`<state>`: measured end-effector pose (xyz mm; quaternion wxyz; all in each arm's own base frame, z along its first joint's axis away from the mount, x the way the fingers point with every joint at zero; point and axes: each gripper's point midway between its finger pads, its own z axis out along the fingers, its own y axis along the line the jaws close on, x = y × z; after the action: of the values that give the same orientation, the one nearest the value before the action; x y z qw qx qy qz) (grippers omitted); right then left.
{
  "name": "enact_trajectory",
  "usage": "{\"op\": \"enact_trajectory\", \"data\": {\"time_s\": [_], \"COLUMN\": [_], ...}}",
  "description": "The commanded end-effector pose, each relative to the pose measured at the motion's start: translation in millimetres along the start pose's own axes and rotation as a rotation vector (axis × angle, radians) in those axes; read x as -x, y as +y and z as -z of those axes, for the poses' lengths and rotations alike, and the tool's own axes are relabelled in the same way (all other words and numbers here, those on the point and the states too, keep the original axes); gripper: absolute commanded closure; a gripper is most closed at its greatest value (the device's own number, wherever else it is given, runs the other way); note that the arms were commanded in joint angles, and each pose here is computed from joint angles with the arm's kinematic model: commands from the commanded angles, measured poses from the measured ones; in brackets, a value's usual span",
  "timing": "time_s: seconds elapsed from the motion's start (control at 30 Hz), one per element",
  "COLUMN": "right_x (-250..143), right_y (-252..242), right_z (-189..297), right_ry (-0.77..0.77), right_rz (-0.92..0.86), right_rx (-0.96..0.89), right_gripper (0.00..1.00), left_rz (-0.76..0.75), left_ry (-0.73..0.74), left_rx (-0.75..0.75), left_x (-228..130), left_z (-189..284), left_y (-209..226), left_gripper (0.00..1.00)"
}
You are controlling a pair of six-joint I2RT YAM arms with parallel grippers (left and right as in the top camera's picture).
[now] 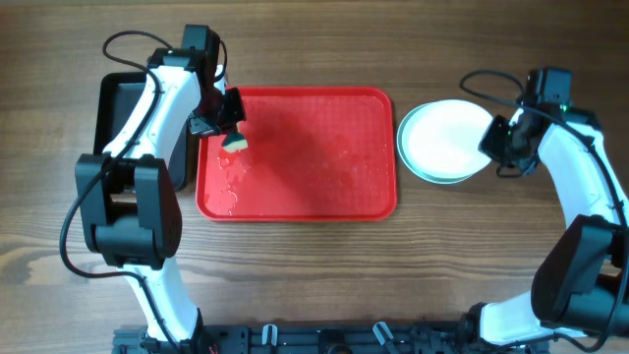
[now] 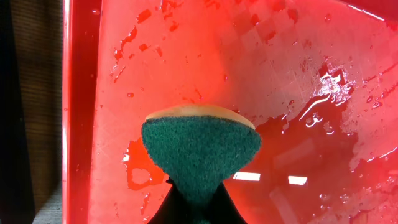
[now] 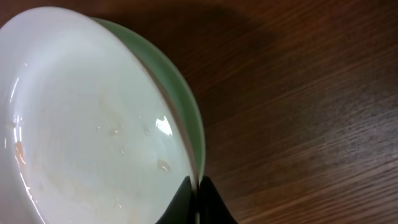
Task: Clean dirty plates on tray and stack at the side
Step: 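Lower the white plate onto the light-blue stack and release it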
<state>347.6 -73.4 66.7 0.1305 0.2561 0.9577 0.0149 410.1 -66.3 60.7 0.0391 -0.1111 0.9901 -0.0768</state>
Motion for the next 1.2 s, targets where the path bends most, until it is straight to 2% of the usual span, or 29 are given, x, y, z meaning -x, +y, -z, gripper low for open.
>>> {"op": "enact_trajectory", "data": {"time_s": [0.0, 0.03, 0.07, 0.13, 0.17, 0.33, 0.57, 0.63, 0.7, 0.73, 0.97, 1.17], "right_x": [-6.4, -7.6, -9.2, -11.1, -10.7, -9.2, -0.7, -1.7, -6.3, -15.9, -45.7, -54.1], "right_y": [-6.2, -6.4, -5.6, -5.1, -2.4, 37.2, 79.3, 93.8, 113.6, 138.8, 185.5, 197.7], "right_z": [-9.1, -11.8, -13.4, -14.8, -14.7, -8.3, 18.8, 27.3, 35.7, 42.2, 48.8, 50.4], "right_ry": [-0.016, -0.017, -0.014, -0.010, -0.010, -0.009, -0.025, -0.026, -0.028, -0.033, -0.030, -0.041], "right_rz": [0.010, 0.010, 0.011, 0.010, 0.013, 0.105, 0.189, 0.222, 0.275, 0.340, 0.452, 0.492], "right_rx": [0.000, 0.001, 0.008, 0.013, 0.028, 0.240, 0.313, 0.327, 0.345, 0.372, 0.423, 0.425], "right_gripper": [0.96, 0.95, 0.89, 0.55, 0.44, 0.23, 0.15, 0.11, 0.01, 0.00, 0.00, 0.00], "left_rz": [0.005, 0.005, 0.005, 0.003, 0.003, 0.002, 0.028, 0.049, 0.083, 0.134, 0.269, 0.339], "left_ry": [0.001, 0.001, 0.001, -0.005, -0.010, -0.045, -0.164, -0.190, -0.211, -0.214, -0.228, -0.252], "left_rx": [-0.017, -0.017, -0.017, -0.019, -0.021, -0.032, 0.052, 0.095, 0.137, 0.177, 0.205, 0.212], "left_x": [1.4, 1.4, 1.6, 2.9, 4.3, 13.2, 27.4, 28.3, 29.9, 32.2, 42.9, 49.8], "left_z": [0.1, 0.1, 0.1, 0.1, 0.2, 10.5, 64.5, 76.8, 87.7, 91.6, 76.6, 47.8], "left_y": [-5.1, -5.1, -5.2, -5.6, -6.2, -8.3, 16.8, 31.6, 50.8, 76.2, 136.9, 172.3], "left_gripper": [0.96, 0.96, 0.96, 0.96, 0.96, 0.96, 0.96, 0.96, 0.96, 0.96, 0.96, 0.96]}}
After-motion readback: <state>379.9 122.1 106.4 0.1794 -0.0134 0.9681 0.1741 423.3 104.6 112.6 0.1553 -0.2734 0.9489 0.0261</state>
